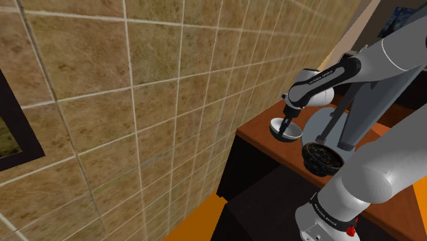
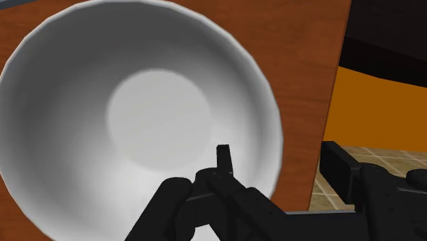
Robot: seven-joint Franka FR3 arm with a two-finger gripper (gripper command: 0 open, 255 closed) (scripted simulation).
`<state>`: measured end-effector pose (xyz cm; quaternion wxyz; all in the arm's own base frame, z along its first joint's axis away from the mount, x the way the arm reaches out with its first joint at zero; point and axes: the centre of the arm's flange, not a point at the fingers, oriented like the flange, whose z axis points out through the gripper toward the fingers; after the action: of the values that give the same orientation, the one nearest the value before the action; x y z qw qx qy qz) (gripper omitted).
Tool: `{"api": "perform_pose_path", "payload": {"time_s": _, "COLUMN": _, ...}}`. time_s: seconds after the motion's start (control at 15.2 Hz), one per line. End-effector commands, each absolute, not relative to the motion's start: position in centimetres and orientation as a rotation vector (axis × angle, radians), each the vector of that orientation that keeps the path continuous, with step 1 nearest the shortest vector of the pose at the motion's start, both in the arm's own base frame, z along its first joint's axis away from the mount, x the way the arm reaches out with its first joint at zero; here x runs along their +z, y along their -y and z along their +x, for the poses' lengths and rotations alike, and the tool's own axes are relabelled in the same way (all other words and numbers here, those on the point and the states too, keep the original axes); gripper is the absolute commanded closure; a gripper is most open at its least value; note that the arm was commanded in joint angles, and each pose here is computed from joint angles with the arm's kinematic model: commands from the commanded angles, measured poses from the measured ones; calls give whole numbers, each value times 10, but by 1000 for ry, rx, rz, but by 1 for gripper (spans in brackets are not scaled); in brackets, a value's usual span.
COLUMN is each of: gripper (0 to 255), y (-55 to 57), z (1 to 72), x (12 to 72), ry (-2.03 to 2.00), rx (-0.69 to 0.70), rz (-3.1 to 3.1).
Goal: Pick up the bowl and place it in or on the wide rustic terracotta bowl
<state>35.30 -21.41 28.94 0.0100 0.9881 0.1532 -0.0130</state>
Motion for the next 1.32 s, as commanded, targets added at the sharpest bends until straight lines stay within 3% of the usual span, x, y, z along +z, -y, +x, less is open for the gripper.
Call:
{"api": "perform_pose_path", "payload": {"time_s": 0.0, "gripper": 255, "y": 214, "z": 353, "x": 289, "ry": -478, "rx": -41, "rz": 3084}}
{"api": "perform_pose_path", "payload": {"time_s": 0.53, "gripper": 255, "y": 214, "z": 353, "x": 289, "ry": -478, "rx": -41, "rz": 3084}}
{"api": "perform_pose_path", "payload": {"time_s": 1.25, "gripper": 255, "y": 214, "z": 353, "x": 347, "ry": -478, "rx": -41, "rz": 3084}}
